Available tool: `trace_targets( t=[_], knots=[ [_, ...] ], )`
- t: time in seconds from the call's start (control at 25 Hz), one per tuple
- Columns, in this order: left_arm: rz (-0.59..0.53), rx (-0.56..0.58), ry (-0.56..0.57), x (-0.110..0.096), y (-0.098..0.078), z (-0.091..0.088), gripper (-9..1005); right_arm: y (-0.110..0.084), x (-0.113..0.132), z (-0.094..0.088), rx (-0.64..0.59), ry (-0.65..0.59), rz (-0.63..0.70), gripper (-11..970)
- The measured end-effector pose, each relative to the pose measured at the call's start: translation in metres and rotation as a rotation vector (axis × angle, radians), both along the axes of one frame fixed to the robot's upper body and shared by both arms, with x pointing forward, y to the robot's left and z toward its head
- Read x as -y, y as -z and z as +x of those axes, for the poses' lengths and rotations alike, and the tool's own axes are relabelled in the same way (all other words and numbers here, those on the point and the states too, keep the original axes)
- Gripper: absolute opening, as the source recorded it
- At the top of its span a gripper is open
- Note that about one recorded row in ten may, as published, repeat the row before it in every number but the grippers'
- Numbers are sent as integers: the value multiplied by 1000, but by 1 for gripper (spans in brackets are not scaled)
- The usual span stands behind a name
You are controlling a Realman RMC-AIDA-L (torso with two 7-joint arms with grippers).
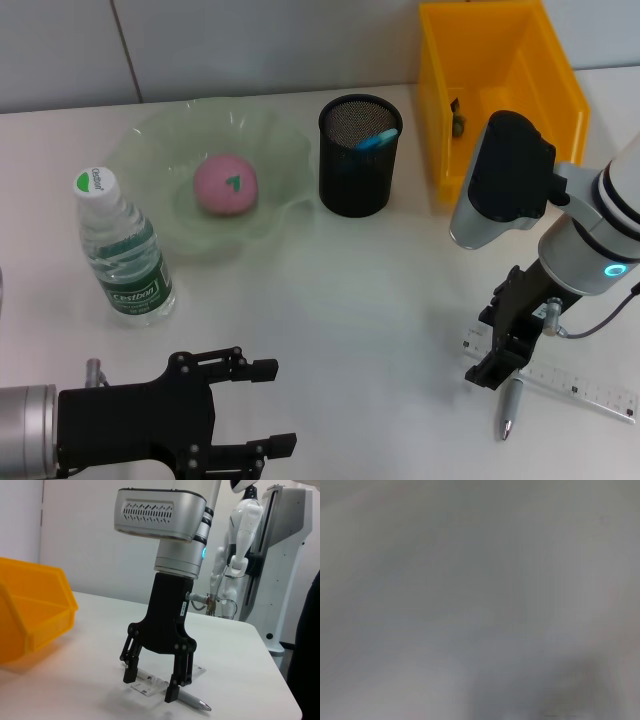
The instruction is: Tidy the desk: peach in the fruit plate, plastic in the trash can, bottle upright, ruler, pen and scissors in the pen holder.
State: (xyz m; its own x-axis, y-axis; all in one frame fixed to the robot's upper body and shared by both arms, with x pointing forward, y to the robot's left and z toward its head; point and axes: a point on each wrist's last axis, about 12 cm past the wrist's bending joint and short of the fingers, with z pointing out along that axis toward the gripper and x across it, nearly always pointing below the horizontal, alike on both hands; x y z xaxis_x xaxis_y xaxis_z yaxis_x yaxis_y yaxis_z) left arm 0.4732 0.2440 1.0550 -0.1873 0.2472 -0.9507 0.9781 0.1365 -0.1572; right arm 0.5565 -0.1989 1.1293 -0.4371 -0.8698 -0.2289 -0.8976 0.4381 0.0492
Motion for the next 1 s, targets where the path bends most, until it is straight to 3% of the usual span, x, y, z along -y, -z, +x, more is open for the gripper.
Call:
trace_targets(
  t=[0.44, 0.88, 1.0],
  knots=[
    [-3, -3, -1, 1, 0, 0, 757, 0, -2, 1, 11, -3, 0, 780],
    [-10, -1, 8, 1, -1, 0, 757, 5, -3, 1, -1, -2, -7, 452],
    [-15, 0, 8, 2, -2, 0, 757, 5, -3, 0, 0, -2, -6, 426]
  ],
)
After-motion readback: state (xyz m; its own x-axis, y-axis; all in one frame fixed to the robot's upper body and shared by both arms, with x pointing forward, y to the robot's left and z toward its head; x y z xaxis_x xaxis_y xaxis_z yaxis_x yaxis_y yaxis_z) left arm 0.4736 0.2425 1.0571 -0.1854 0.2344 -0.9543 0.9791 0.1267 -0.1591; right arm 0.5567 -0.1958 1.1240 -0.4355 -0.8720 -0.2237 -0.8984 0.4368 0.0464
